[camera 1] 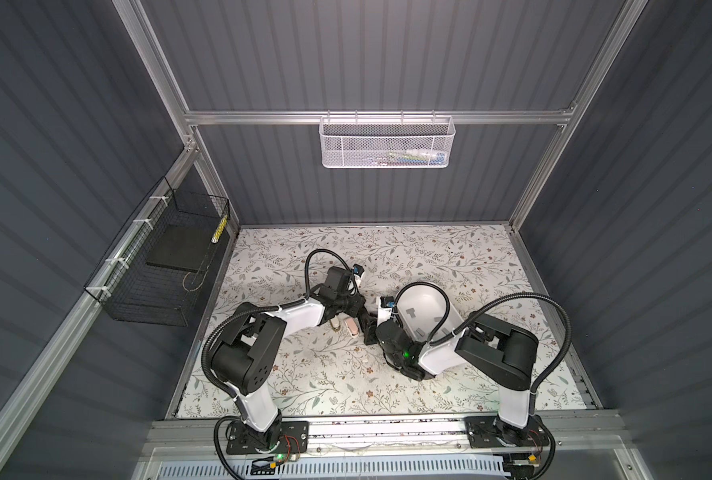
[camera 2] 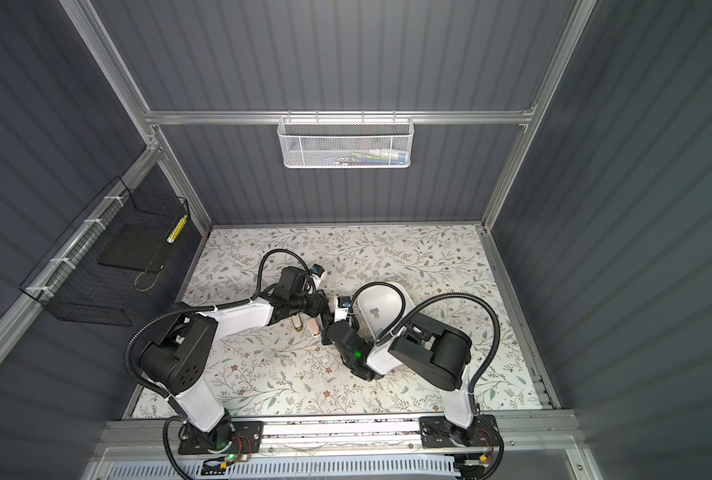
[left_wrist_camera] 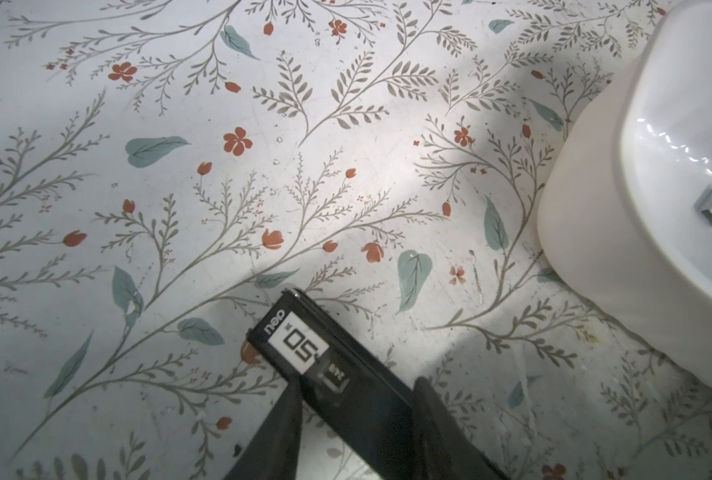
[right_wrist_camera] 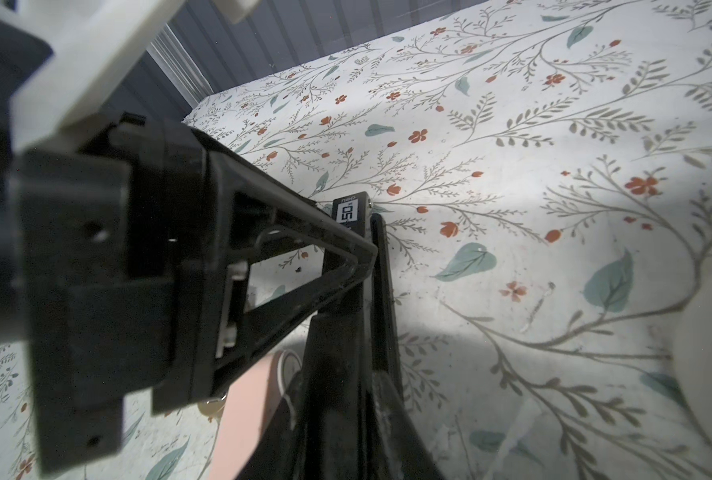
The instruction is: Load the staples into the stapler
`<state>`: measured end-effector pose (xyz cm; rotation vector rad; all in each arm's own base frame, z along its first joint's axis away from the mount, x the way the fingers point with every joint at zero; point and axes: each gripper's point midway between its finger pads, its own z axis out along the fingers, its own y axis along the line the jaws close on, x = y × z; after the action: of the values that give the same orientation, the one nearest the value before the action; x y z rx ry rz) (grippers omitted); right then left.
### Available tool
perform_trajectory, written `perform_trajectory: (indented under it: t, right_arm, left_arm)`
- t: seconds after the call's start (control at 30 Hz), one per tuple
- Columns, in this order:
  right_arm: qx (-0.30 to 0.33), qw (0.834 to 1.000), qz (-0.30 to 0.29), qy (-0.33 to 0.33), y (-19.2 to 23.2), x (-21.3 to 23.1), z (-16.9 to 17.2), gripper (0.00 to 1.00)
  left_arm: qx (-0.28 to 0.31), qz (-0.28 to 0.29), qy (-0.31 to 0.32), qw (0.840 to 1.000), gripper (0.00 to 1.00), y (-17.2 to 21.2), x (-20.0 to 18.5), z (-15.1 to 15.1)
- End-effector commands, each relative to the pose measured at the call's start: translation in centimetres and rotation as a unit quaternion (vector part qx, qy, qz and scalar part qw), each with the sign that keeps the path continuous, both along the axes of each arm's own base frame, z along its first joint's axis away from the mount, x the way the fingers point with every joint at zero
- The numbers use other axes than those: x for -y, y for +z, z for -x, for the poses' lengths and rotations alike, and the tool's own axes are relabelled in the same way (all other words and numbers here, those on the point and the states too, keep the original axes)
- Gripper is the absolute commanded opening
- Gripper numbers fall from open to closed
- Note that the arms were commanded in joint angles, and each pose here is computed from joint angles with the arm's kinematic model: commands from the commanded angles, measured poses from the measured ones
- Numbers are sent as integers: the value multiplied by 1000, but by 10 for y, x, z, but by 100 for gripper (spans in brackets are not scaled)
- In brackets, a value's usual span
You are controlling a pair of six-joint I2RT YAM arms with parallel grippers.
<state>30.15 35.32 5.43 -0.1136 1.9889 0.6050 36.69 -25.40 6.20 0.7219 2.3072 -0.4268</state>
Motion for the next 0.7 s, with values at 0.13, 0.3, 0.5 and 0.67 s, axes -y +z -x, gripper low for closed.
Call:
perform_trajectory:
  t: [0.13, 0.3, 0.5, 0.67]
  right_arm:
    - [-129, 971, 202, 10, -123, 71, 49, 28]
    - [-111, 974, 195, 17, -85, 54, 38, 32]
    - [-78, 975, 207, 11, -20, 33, 10, 37]
    - [-48, 975, 217, -7, 46, 32, -11, 45]
  left_arm:
    - [-13, -9, -20, 1000, 43, -11, 4, 6]
    - [-9, 1, -14, 1000, 43, -1, 4, 6]
    - [8, 22, 12, 1000, 52, 22, 0, 5]
    - [29, 34, 55, 997, 54, 54, -7, -5]
